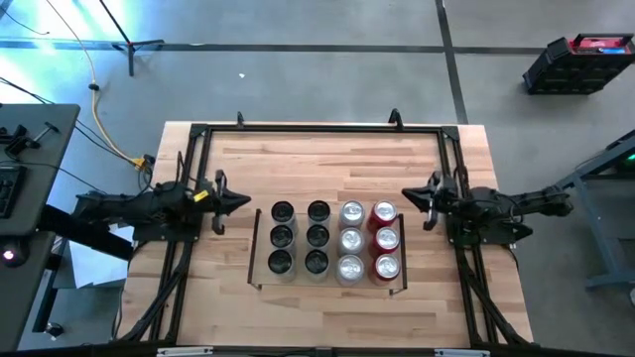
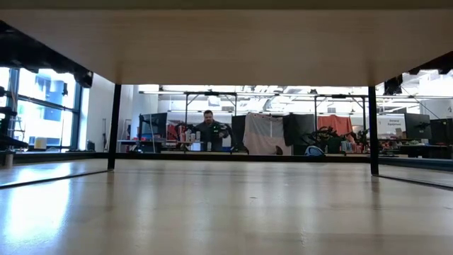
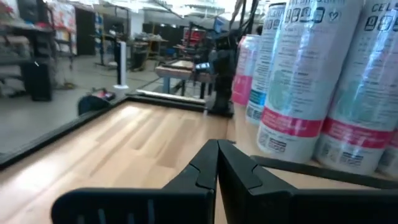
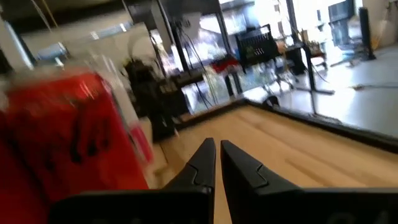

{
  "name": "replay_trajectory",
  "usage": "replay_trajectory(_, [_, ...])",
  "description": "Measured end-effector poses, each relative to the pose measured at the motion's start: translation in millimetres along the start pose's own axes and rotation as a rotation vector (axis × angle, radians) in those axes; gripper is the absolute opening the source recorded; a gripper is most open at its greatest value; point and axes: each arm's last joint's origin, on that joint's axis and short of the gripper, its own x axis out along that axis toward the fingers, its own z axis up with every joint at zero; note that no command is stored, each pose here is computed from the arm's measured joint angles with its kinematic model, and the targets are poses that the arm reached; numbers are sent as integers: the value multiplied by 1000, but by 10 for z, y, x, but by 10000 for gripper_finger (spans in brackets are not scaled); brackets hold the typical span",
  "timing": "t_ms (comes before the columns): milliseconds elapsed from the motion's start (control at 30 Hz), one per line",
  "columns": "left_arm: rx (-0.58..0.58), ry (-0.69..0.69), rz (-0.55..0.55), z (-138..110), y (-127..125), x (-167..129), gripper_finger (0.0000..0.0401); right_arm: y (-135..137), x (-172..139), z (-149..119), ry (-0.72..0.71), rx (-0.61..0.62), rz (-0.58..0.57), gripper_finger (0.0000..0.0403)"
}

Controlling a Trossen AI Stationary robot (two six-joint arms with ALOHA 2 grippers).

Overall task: Place canned beverage on shelf
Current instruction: Return to Home Position

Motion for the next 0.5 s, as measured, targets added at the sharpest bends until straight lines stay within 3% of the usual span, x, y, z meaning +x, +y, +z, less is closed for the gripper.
replay_trajectory(300, [118,14,6,-15,-12,0,1,-13,29,-102,103,-79,-28,12])
replay_trajectory(500, [104,20,6,-20,-12,4,1,-13,29,-102,103,-79,-27,12])
